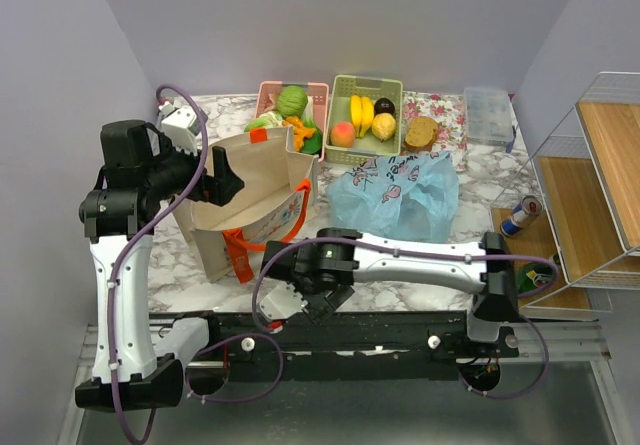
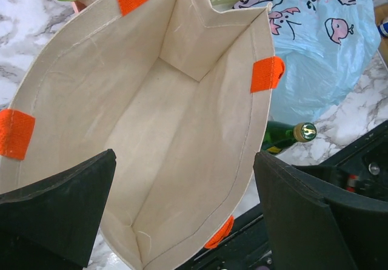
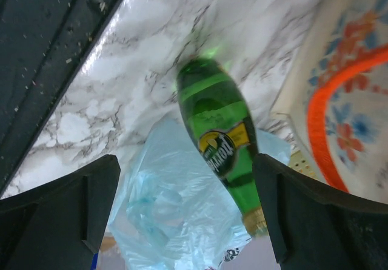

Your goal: Untie the knot of the grocery bags and take out the mixed food

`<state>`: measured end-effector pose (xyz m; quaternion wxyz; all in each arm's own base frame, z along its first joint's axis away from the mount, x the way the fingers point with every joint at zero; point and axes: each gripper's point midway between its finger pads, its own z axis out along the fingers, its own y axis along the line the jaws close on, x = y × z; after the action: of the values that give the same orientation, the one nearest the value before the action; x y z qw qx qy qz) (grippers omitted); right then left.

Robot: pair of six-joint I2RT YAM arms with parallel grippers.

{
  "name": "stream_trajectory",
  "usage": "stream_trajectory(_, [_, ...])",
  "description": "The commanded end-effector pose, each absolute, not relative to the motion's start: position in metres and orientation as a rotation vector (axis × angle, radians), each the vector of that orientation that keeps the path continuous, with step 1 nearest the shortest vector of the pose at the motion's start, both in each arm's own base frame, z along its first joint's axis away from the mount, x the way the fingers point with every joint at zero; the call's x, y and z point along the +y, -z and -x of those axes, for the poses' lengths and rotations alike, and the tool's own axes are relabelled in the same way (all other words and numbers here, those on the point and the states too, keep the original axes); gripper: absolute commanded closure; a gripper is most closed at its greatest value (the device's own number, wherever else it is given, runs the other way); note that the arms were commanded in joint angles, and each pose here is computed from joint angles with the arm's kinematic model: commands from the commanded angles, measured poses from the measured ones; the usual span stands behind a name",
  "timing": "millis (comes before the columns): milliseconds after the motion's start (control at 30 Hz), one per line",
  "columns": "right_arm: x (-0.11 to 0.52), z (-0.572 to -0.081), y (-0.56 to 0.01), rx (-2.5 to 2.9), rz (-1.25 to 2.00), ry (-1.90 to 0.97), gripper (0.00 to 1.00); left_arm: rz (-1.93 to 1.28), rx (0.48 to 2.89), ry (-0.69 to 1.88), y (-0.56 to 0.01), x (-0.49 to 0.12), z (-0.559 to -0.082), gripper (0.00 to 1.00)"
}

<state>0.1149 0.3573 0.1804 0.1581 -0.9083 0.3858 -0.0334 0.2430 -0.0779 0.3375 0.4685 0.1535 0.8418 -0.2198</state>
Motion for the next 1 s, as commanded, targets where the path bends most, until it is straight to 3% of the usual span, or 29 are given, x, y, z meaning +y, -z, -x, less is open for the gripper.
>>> stream_trajectory(0, [0.341, -0.139, -0.146, 1.083, 2.715, 0.382, 0.00, -0.342, 2.073, 0.643, -0.344, -0.086, -0.243, 0.02])
stream_trajectory(533, [0.352, -0.171, -0.057, 1.037, 2.789, 0.816, 0.00, -0.366, 2.068, 0.751, -0.334, -0.098, -0.218, 0.02])
stream_trajectory(967, [0.348, -0.185, -0.074, 1.037, 2.839, 0.891, 0.00, -0.415, 2.083, 0.729, -0.320, -0.097, -0.214, 0.02])
